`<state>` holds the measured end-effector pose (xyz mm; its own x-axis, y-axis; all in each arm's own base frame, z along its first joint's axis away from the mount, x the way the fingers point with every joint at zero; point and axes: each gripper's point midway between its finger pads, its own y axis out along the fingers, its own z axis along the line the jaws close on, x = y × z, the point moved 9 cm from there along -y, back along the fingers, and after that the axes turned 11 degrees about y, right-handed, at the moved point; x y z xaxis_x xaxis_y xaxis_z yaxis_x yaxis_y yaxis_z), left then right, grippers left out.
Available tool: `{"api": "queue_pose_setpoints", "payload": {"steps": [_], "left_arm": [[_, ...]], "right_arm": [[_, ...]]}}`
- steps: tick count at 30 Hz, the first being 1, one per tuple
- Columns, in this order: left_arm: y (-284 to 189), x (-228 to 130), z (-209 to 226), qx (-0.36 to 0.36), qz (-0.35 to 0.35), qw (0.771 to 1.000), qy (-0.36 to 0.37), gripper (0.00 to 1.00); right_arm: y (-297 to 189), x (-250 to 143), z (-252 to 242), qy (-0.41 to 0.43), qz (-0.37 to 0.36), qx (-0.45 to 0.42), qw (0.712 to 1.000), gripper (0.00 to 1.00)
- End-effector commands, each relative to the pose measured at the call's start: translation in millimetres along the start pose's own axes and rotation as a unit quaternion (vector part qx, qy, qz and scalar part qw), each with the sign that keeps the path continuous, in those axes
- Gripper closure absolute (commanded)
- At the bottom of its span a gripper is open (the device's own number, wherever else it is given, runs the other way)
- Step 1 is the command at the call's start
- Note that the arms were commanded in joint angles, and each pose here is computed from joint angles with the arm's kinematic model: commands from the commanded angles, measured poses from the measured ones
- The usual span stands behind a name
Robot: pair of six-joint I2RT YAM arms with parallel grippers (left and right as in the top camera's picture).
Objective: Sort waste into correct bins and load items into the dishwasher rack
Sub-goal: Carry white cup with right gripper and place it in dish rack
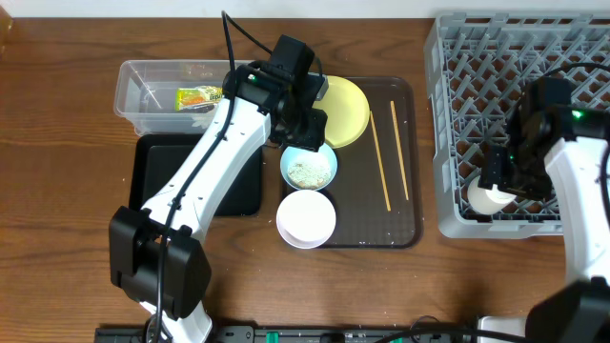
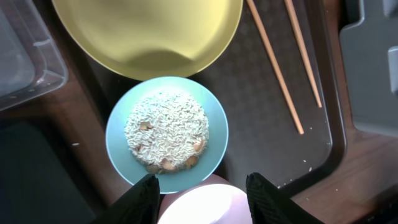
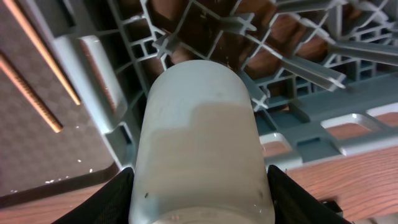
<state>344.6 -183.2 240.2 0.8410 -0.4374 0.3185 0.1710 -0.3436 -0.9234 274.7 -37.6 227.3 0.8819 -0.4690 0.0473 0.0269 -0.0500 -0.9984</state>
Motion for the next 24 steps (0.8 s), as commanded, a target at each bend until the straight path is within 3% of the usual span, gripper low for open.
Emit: {"api": "queue_pose_setpoints", "payload": {"steps": [1, 6, 10, 24], "left_arm": [[-13.0, 2.9, -0.6, 0.015, -0.017, 1.000, 0.003, 0.51], [-13.0, 2.9, -0.6, 0.015, -0.017, 1.000, 0.003, 0.51], [-13.1, 3.1, -0.6, 0.015, -0.017, 1.000, 0.003, 0.51], [-63.8, -2.1, -10.0, 0.051, -0.079, 0.995, 0.014, 0.50]], "right_arm": [[8.8, 5.8, 0.2, -0.002, 0.009, -0.013, 1.000, 0.44], [19.5, 10.1, 2.4, -0.003, 0.024, -0.017, 1.000, 0.26], [18.1, 11.5, 4.2, -0.003, 0.020, -0.008, 1.000, 0.18], [-70.1, 24.6, 47.8, -0.060, -0.104, 0.143, 0.982, 0.19]]}}
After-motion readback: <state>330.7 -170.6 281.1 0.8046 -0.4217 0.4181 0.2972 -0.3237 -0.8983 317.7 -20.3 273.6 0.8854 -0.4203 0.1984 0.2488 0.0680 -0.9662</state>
